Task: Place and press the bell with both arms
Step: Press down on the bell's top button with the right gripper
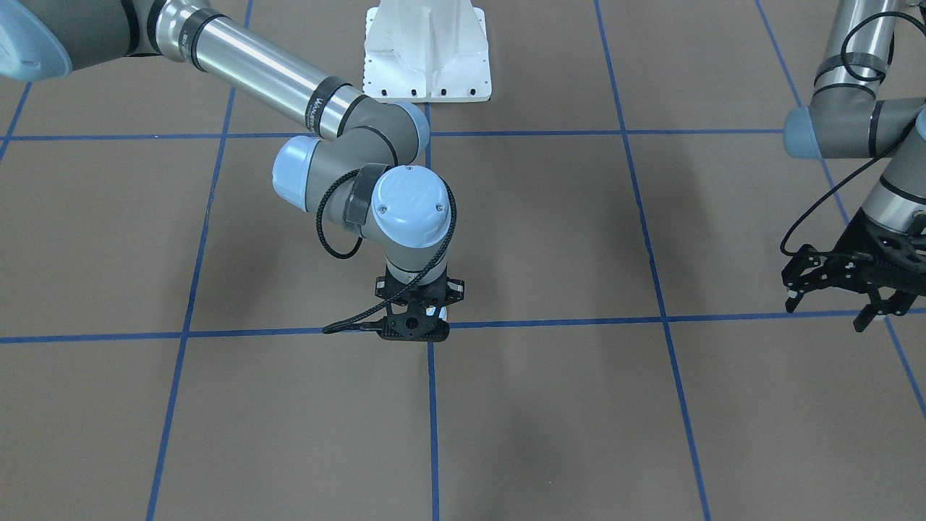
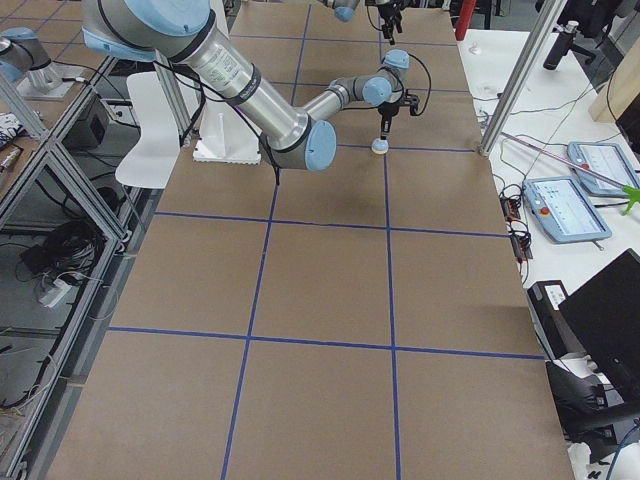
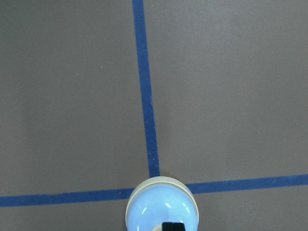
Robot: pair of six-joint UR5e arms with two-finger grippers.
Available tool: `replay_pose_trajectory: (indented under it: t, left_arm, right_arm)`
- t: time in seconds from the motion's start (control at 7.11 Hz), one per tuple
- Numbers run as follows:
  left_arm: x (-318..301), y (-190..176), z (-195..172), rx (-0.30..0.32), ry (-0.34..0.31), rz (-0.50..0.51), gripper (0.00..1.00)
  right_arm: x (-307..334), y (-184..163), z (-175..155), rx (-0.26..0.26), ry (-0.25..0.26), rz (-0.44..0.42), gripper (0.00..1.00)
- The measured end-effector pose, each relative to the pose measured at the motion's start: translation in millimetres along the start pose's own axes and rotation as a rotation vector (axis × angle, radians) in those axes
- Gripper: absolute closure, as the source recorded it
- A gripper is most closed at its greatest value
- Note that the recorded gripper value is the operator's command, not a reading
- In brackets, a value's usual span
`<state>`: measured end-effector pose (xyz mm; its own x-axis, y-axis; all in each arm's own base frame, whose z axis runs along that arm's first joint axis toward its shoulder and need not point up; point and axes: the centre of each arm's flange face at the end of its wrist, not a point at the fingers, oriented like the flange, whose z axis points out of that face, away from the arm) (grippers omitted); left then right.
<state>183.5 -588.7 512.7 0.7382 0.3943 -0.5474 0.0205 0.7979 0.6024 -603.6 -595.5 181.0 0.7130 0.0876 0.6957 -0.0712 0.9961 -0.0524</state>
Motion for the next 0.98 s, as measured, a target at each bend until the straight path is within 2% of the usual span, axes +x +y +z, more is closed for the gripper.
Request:
replay_pose_trajectory:
  t: [0.98]
  left_arm:
    - [-1.3, 0.2, 1.6, -0.003, -0.003, -0.002, 0.00]
  right_arm:
    - [-0.2, 5.3, 11.2, 0.007, 0.019, -0.005, 1.00]
